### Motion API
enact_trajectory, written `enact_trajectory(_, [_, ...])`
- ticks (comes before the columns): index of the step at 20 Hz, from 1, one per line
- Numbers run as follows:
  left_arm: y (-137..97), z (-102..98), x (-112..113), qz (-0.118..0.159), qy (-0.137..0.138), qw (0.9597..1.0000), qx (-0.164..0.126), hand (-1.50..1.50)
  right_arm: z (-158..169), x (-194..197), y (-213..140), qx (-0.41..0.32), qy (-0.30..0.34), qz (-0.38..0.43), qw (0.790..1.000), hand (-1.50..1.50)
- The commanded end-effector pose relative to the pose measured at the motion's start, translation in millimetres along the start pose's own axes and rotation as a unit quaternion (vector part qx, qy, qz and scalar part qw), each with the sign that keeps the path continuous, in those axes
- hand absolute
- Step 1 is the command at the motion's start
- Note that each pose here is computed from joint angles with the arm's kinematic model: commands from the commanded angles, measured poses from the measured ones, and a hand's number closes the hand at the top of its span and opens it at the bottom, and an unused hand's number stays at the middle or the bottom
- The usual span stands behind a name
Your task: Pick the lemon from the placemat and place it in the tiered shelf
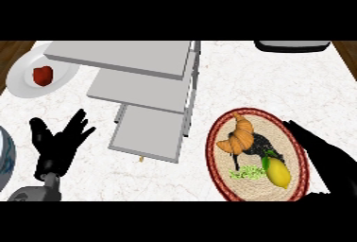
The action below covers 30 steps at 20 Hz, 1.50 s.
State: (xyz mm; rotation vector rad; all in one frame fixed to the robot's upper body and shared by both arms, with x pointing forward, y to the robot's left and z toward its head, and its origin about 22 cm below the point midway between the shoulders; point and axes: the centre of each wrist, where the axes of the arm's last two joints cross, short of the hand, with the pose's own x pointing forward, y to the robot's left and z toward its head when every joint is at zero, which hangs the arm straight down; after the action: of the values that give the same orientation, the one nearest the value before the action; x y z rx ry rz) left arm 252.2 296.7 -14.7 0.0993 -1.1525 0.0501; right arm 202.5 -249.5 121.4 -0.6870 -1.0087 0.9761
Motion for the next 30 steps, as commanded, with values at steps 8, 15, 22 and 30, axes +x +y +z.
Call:
enact_trajectory(8, [-2.7,12.7,-1.2,0.000,0.015,0.9999,-0.007,0.00,-9.8,-4.2,21.8,-0.010,0.016,0.015,1.000,-1.50])
enact_trajectory(15, [-10.3,8.0,-3.7,0.002,0.023,0.9997,-0.001,0.00,-32.1,-15.2,47.4,-0.025,0.048,0.037,0.998,-1.50])
enact_trajectory(22, [1.9,4.0,-16.6,0.001,0.020,0.9998,-0.005,0.00,-58.9,-27.5,53.1,-0.047,0.037,0.043,0.997,-1.50])
enact_trajectory(30, [0.7,8.6,-23.4,-0.006,0.014,0.9999,-0.003,0.00,-64.9,-8.6,81.2,-0.045,0.016,0.026,0.999,-1.50])
